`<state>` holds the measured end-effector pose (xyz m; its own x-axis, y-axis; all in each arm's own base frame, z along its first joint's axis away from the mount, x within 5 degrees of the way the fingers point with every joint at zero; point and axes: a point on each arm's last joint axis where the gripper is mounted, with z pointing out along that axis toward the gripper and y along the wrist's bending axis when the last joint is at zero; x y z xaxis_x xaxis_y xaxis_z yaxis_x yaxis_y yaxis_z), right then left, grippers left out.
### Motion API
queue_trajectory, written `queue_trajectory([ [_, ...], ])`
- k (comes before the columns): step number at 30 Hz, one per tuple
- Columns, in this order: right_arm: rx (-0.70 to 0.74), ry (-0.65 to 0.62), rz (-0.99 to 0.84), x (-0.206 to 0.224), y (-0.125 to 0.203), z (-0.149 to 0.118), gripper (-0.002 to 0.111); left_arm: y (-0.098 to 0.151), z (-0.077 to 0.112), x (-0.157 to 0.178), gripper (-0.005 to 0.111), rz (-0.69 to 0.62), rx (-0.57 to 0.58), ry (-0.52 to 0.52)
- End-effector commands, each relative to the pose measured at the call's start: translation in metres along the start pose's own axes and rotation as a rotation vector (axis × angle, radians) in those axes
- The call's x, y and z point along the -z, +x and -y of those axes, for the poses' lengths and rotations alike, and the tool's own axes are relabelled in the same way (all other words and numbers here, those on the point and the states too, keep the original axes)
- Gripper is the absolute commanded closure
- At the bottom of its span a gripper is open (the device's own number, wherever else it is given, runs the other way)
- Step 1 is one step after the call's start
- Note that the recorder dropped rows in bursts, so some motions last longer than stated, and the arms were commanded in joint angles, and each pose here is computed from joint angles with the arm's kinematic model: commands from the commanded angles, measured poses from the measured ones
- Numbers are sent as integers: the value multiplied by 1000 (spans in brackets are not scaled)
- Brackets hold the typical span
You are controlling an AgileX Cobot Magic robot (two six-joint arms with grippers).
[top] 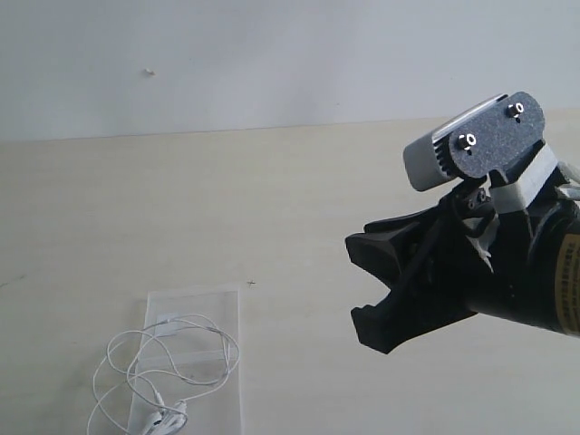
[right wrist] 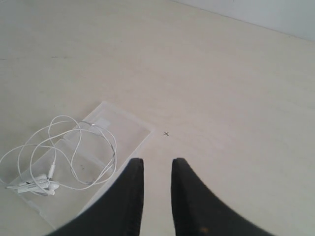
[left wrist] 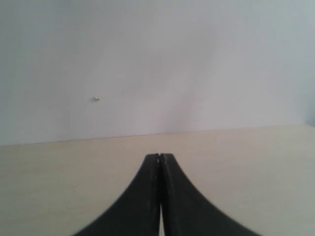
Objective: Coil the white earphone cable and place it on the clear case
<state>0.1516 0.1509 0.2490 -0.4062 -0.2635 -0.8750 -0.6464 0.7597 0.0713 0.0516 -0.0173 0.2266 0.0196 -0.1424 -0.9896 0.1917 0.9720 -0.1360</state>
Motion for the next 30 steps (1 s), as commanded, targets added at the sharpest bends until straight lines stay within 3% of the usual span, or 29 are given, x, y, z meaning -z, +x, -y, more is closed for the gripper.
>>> queue_trajectory([
  [1, 3, 4, -2, 0, 1, 1, 87, 11, -6, -1, 107, -3, 19, -47],
  [12, 3, 4, -2, 0, 1, 1, 87, 21, -14, -1, 107, -77, -9, -127],
  [17, 3, 4, -2, 0, 1, 1, 87, 29, -20, 0, 107, -132, 56, -189],
  [19, 3, 4, -2, 0, 1, 1, 87, 29, -20, 0, 107, -131, 67, -192],
  [24, 3, 4, -2, 0, 1, 1, 87, 42, -21, 3, 107, -274, 51, -205],
  [30, 3, 4, -2, 0, 1, 1, 87, 43, -21, 3, 107, -285, 43, -209],
])
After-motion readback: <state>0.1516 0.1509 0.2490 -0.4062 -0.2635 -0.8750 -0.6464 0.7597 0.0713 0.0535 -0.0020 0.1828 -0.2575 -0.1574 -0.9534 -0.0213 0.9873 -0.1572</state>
